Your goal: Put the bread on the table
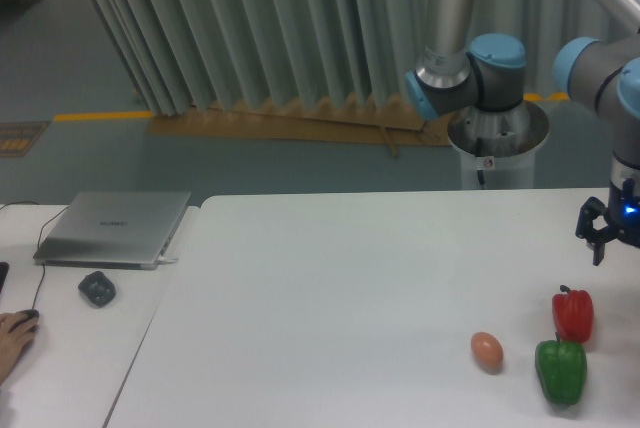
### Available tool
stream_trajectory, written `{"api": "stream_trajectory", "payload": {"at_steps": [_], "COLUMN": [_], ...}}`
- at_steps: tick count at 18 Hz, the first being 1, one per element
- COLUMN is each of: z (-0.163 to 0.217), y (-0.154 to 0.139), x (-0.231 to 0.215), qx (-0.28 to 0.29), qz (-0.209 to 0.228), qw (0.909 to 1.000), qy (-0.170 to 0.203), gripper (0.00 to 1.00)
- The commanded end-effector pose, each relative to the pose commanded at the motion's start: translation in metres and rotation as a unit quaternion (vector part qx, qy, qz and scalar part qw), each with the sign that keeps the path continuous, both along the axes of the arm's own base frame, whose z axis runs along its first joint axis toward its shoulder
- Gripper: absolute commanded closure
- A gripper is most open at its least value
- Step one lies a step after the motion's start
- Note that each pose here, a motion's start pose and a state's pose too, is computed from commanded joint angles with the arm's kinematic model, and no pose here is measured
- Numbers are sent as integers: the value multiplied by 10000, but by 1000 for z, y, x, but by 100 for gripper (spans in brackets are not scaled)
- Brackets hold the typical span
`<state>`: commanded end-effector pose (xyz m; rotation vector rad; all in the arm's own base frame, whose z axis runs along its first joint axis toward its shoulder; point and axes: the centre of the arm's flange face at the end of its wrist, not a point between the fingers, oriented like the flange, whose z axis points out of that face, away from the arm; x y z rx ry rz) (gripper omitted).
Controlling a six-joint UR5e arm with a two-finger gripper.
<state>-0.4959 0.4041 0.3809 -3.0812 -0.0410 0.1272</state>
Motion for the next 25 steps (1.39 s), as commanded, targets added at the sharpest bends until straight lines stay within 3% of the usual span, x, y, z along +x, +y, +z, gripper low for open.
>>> {"api": "stream_trajectory", "payload": {"at_steps": [25], "z": [5], "y": [-10], "x": [-8], "qx": [53], "qz": [-18], "qw": [10000], "qy": [35], "gripper": [0]}}
